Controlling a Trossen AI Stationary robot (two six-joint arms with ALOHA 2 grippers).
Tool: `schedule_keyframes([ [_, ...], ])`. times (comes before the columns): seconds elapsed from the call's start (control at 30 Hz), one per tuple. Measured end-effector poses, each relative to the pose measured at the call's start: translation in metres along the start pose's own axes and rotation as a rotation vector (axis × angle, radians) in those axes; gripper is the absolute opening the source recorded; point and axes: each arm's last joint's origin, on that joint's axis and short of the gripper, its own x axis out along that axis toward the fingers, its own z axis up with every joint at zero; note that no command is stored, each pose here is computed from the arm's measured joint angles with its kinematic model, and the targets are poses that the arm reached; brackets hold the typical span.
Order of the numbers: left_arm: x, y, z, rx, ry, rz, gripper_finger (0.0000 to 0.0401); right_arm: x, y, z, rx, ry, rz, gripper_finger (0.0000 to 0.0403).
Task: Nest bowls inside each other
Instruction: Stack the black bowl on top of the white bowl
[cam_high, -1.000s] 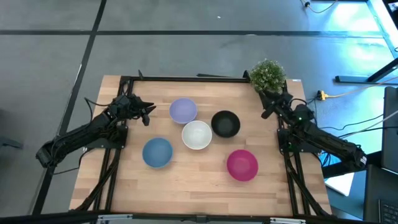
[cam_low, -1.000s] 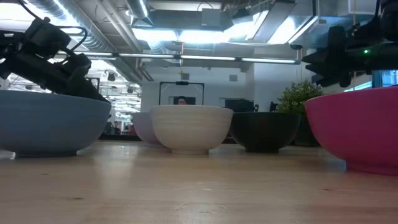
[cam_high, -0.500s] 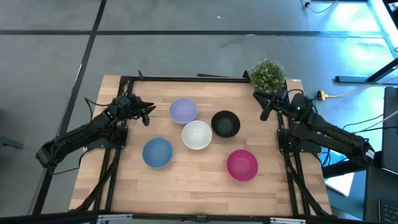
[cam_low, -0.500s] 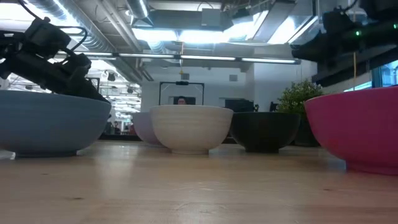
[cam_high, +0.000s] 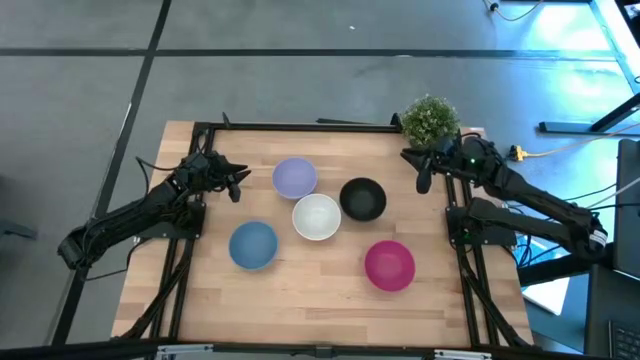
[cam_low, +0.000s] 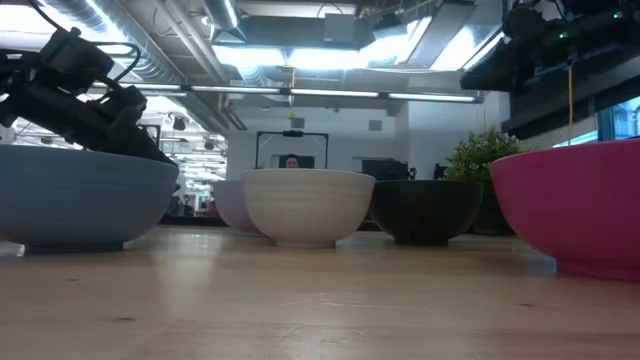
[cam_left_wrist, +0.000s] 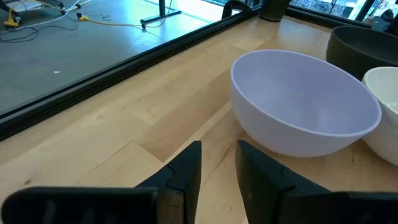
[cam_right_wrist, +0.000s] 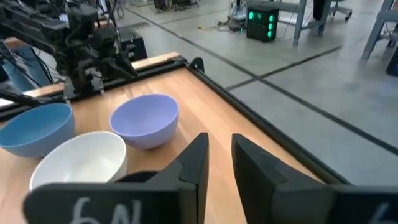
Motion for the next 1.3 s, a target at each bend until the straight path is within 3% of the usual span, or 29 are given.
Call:
schedule_keyframes([
  [0.57, 0.0, 0.0, 0.001, -0.05, -0.007, -0.001, 0.0094, 0.01, -0.002, -0.003, 0.048, 0.037, -0.032, 0.0102],
  [0.77, 0.0, 0.001, 0.001, 0.006, -0.016, 0.031, 0.0094, 0.014, -0.003, -0.005, 0.057, 0.055, -0.034, 0.0102],
  [0.9, 0.0, 0.002, 0.008, -0.011, -0.085, 0.075, 0.0094, 0.018, -0.004, -0.007, 0.07, 0.075, -0.078, 0.0102],
  [1.13, -0.005, 0.0, 0.029, -0.09, -0.312, 0.045, 0.0094, 0.023, -0.005, -0.009, 0.082, 0.093, -0.095, 0.0102],
  [1.3, -0.005, 0.0, 0.032, -0.164, -0.339, 0.028, 0.0096, 0.024, -0.006, -0.009, 0.076, 0.098, -0.095, 0.0102],
])
